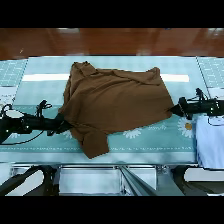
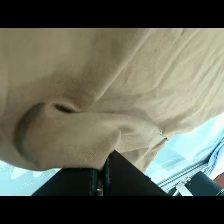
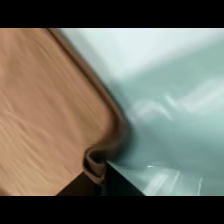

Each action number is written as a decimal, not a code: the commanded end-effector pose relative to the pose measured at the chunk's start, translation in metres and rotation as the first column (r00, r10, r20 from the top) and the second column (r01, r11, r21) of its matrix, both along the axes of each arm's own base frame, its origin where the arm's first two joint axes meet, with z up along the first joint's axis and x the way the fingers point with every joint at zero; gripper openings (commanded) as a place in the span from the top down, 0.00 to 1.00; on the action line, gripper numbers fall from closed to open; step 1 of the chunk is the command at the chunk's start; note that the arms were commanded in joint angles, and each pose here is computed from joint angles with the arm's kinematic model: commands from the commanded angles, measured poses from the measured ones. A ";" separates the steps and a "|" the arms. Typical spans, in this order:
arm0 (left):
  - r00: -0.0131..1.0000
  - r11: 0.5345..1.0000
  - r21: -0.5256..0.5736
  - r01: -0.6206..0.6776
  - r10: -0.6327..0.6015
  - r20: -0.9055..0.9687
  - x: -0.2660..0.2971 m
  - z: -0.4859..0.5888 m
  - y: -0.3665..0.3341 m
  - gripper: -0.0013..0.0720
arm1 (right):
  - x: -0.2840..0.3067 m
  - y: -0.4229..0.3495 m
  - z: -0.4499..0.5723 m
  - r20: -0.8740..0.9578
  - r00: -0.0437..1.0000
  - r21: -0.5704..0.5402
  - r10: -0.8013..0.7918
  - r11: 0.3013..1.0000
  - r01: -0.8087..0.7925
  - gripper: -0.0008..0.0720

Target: Fold the shirts.

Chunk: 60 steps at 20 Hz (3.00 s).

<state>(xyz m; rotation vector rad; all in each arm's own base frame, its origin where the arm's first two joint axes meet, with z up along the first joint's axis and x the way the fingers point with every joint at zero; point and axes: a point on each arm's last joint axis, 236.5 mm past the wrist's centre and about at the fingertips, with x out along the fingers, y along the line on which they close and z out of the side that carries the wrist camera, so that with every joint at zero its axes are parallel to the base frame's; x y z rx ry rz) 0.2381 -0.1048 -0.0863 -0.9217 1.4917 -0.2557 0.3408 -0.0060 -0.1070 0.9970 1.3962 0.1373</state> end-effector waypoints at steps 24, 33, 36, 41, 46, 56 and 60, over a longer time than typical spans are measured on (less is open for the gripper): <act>0.044 0.847 0.276 -0.454 -0.288 0.957 0.002 0.600 0.043 0.94 | -0.087 -0.006 0.587 0.813 0.411 -0.580 0.411 0.624 0.523 0.95; 0.320 0.660 0.473 -0.584 -0.348 0.881 -0.097 0.536 0.083 0.93 | -0.156 0.003 0.517 0.760 0.535 -0.636 0.369 0.594 0.494 0.95; 0.457 0.687 0.524 -0.503 -0.303 0.836 -0.068 0.490 0.089 0.94 | -0.136 0.000 0.492 0.736 0.582 -0.642 0.346 0.630 0.437 0.95; 0.693 0.818 0.512 -0.261 -0.209 0.689 0.019 0.358 0.082 0.93 | -0.060 0.007 0.406 0.644 0.686 -0.605 0.337 0.773 0.189 0.95; 0.756 0.906 0.312 -0.286 0.013 0.654 0.130 0.241 0.086 0.93 | 0.036 -0.002 0.279 0.551 0.791 -0.453 0.264 0.892 0.018 0.95; 0.784 0.892 0.281 -0.355 0.120 0.609 0.314 0.089 0.096 0.93 | 0.194 -0.027 0.115 0.477 0.877 -0.181 0.058 0.983 0.034 0.95; 0.818 0.914 0.283 -0.291 0.083 0.570 0.339 0.058 0.076 0.93 | 0.223 -0.013 0.085 0.446 0.892 -0.171 0.071 0.985 0.007 0.95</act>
